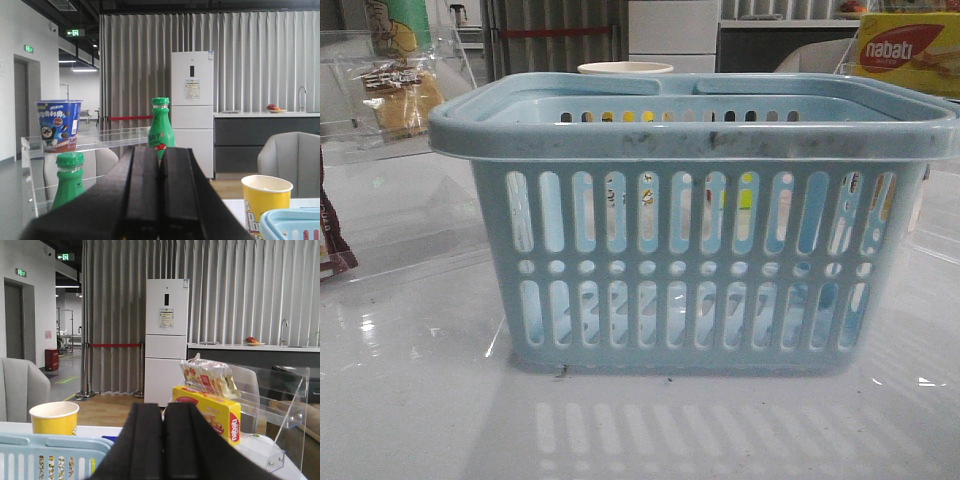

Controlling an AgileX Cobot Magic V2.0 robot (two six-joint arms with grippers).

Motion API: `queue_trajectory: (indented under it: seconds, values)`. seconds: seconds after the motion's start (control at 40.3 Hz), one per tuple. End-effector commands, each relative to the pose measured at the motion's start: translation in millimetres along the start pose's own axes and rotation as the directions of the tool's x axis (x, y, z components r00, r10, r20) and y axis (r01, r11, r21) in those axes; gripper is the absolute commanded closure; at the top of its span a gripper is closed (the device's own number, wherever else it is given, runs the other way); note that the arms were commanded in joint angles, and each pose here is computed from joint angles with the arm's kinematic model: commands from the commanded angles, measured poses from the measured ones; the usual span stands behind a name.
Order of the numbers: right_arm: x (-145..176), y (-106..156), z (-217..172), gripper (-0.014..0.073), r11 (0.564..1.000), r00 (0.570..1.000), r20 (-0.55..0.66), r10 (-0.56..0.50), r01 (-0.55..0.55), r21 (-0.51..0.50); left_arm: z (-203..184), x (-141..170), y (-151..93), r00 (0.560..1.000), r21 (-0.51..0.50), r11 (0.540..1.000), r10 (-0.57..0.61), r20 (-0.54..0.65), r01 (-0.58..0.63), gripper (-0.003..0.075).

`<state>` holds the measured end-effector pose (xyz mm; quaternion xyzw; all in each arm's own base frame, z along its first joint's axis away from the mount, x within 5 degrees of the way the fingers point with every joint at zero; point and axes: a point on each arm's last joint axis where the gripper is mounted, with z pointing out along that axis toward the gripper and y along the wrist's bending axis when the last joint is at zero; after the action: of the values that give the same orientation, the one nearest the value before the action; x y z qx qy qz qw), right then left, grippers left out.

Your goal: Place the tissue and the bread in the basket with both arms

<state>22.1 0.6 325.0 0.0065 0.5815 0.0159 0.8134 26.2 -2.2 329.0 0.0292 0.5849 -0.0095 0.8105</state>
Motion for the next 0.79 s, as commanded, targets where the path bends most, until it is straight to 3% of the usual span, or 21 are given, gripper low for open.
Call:
queue_trajectory:
  seconds: [0.0, 0.099, 0.248, 0.521, 0.769]
  values:
    - [-32, 1, 10, 0.0538, 1.000, 1.000, 0.008, 0.001, -0.001, 0.000, 11, -32, 1, 1.000, 0.010, 1.000, -0.020, 0.008, 0.020, 0.0628]
    - [-42, 2, 22, 0.0538, 1.000, 0.995, -0.103, 0.001, -0.001, -0.004, 25, -42, 0, 0.995, 0.023, 1.000, -0.016, -0.098, 0.018, 0.0628]
    - [-39, 2, 42, 0.0538, 1.000, 0.961, -0.276, 0.001, -0.002, -0.005, 48, -36, -1, 0.954, 0.041, 0.999, -0.010, -0.298, 0.024, 0.0628]
    - [0, 2, 70, 0.0538, 1.000, 0.806, -0.592, 0.004, -0.007, -0.003, 74, 0, -3, 0.845, 0.053, 0.998, -0.003, -0.535, 0.037, 0.0628]
    - [18, 1, 85, 0.0538, 1.000, 0.725, -0.689, 0.006, -0.008, 0.000, 86, 15, -4, 0.793, 0.054, 0.998, -0.003, -0.610, 0.045, 0.0628]
